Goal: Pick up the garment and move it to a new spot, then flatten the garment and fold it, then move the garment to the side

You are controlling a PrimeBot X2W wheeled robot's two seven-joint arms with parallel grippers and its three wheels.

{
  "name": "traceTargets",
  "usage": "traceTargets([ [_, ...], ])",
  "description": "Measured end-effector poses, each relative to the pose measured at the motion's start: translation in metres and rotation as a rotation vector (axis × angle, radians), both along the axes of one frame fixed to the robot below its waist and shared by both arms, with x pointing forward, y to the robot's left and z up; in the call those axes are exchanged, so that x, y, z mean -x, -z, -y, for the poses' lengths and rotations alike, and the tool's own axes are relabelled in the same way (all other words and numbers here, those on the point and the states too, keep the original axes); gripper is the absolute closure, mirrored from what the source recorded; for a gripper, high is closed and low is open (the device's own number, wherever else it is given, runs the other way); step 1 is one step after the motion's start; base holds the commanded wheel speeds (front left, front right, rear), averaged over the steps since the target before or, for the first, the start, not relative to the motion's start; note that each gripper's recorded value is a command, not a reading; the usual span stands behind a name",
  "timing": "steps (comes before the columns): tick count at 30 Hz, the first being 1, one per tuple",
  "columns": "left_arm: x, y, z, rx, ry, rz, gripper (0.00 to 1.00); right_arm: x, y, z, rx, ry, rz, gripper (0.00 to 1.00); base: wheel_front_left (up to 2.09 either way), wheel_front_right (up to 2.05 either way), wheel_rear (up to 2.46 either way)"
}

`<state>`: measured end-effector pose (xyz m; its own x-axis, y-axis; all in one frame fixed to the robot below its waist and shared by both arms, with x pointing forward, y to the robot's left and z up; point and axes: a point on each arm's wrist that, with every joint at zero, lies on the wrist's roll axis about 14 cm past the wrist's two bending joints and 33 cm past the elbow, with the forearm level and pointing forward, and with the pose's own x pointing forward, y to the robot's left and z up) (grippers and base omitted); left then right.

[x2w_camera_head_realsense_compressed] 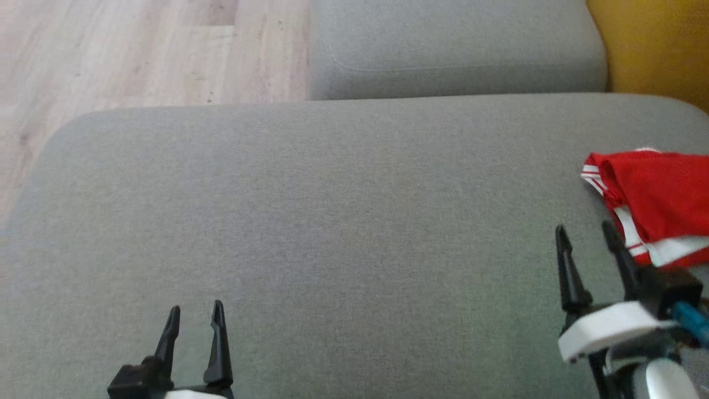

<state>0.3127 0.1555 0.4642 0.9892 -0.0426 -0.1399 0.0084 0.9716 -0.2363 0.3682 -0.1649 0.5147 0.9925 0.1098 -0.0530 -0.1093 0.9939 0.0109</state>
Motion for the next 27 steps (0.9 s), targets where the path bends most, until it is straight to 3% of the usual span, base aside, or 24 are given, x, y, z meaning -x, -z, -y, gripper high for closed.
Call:
traceTargets([
  [9, 0.011, 0.002, -0.005, 0.019, -0.021, -0.005, 0.0, 0.031, 0.023, -0.009, -0.074, -0.022, -0.049, 0.0, 0.0, 0.0, 0.0],
  [27, 0.013, 0.002, -0.008, 0.041, -0.035, -0.014, 0.0, 0.036, 0.038, -0.02, -0.099, -0.051, -0.082, 0.0, 0.0, 0.0, 0.0],
])
